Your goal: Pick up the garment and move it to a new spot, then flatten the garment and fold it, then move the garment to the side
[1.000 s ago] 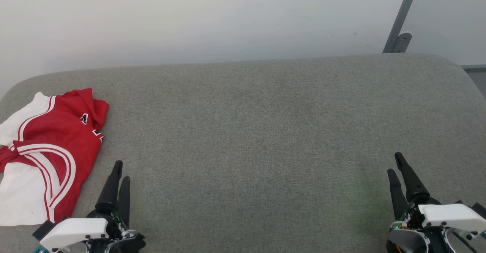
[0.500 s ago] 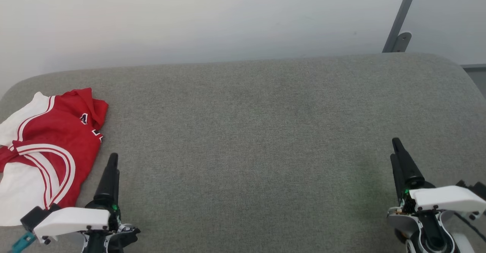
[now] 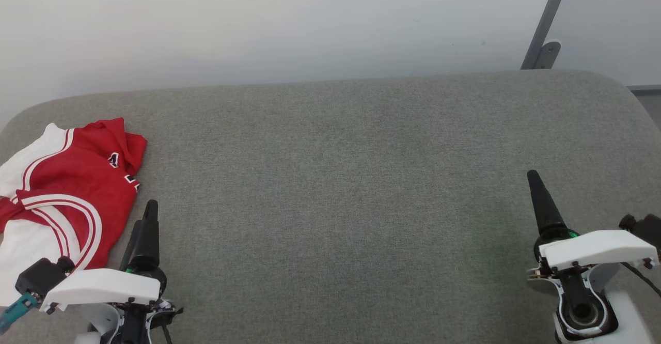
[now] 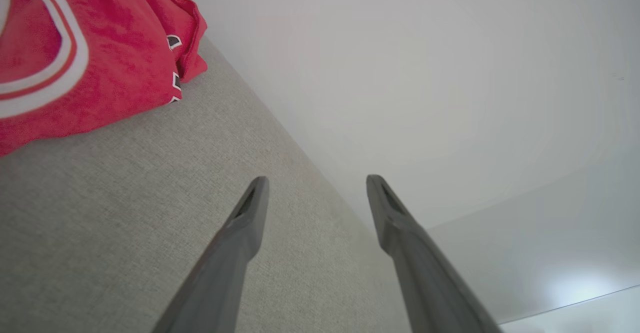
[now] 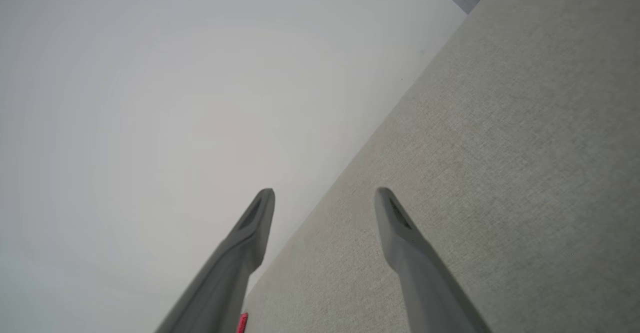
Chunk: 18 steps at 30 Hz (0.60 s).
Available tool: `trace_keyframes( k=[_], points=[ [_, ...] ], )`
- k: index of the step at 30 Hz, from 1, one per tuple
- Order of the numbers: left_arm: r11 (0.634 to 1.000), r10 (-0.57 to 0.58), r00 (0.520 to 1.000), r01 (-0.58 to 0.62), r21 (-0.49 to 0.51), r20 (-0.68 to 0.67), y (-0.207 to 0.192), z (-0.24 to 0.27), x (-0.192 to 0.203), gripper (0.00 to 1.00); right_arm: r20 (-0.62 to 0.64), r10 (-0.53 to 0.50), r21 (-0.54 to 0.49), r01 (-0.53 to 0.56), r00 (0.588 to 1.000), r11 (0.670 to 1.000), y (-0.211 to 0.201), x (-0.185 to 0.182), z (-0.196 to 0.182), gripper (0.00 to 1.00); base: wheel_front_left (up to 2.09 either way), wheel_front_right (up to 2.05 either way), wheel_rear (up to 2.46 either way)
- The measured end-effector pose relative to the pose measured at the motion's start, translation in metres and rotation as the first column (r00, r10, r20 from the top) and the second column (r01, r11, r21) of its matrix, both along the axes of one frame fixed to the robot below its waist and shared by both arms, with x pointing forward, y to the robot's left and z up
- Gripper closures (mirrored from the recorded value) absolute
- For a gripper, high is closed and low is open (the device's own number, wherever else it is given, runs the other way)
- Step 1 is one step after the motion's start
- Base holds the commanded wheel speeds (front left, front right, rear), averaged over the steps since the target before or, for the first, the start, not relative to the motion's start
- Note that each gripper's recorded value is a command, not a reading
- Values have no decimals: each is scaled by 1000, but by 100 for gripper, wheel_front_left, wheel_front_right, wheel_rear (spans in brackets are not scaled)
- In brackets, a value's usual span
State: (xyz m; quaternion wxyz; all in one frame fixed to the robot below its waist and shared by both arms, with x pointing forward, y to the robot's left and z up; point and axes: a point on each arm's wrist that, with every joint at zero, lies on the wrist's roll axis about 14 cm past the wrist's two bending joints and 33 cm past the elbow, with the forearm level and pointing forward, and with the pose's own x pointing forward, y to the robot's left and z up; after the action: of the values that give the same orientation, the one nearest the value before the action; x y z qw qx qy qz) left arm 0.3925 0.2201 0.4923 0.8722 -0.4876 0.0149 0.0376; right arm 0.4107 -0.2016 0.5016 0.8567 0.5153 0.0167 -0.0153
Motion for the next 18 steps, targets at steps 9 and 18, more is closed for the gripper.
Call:
trace_keyframes(
  k=[9, 18],
  points=[
    [969, -5, 1000, 6, 247, -4, 6, 3, 2, 0, 17, 35, -298, -28, 999, 954, 2, 8, 8, 0, 0, 0, 0],
    [914, 0, 1000, 2, 405, -4, 10, 6, 2, 0, 30, 43, -529, -21, 999, 848, -1, 13, 14, 0, 0, 0, 0]
  ],
)
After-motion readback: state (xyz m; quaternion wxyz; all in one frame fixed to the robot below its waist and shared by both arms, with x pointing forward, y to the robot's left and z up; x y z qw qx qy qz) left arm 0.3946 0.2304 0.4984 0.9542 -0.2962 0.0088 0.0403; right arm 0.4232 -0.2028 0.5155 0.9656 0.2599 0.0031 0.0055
